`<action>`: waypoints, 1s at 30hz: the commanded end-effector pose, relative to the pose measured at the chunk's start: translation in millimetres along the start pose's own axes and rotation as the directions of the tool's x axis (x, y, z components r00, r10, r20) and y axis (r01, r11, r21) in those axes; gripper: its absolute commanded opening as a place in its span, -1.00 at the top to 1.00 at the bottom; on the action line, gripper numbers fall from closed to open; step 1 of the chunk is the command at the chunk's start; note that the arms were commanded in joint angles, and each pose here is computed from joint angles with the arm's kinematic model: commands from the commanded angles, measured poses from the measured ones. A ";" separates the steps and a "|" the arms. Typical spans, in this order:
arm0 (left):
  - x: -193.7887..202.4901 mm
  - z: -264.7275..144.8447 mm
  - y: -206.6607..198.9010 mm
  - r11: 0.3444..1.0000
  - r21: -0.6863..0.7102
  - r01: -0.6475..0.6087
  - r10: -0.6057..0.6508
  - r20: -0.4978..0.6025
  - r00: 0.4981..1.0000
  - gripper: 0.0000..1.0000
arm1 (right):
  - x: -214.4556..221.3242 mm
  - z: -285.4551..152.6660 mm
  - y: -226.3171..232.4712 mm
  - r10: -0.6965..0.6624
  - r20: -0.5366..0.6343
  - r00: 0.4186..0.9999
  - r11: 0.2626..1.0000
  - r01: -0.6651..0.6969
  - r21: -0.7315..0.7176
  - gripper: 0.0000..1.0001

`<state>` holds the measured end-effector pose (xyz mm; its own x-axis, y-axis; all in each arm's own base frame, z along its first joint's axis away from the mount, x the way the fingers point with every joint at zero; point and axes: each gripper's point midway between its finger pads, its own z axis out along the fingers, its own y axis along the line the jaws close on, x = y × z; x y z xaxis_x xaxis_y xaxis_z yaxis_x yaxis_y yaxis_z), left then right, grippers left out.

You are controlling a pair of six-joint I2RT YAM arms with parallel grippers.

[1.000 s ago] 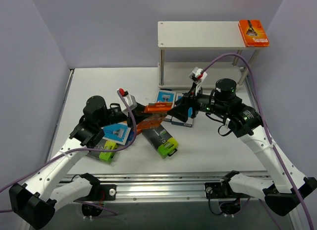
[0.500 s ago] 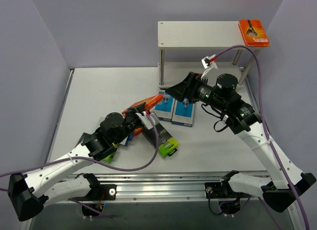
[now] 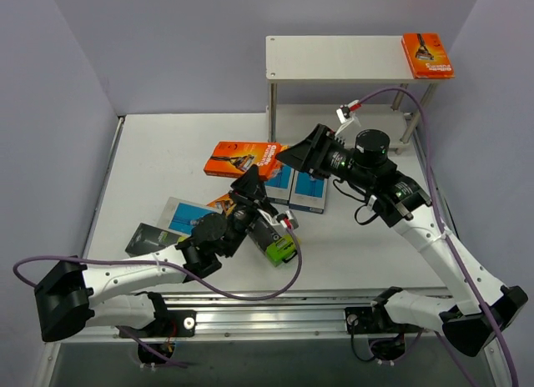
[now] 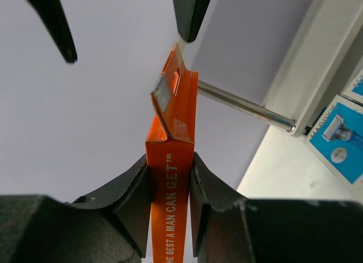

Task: Place and organize the shaving razors onto the shelf
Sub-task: Pass the shaving razor from the left arm to the right

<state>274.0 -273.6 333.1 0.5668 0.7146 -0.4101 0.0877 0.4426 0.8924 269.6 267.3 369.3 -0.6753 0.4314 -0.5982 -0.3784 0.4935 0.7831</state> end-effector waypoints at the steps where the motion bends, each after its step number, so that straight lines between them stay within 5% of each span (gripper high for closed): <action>1: -16.5 -5.5 48.1 0.976 -0.211 -0.062 0.065 0.007 0.998 0.95 | -6.4 0.2 20.5 -0.001 0.026 1.000 0.996 0.003 -0.086 -0.19; 10: -30.1 -15.5 49.8 0.950 -0.285 -0.127 0.132 0.000 0.991 0.95 | -1.1 8.5 13.1 0.039 0.020 0.999 0.995 -0.037 -0.092 -0.18; 30: -37.2 -7.5 35.8 0.945 -0.269 -0.185 0.191 -0.005 0.982 0.95 | 22.9 15.0 26.2 0.085 -0.048 0.995 0.983 -0.091 -0.158 0.36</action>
<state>253.4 -284.4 356.3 0.5620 0.8019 -0.2029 -0.1962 0.3676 0.9091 260.4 294.0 355.6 -0.7437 0.4319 -0.5103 -0.3593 0.3855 0.8499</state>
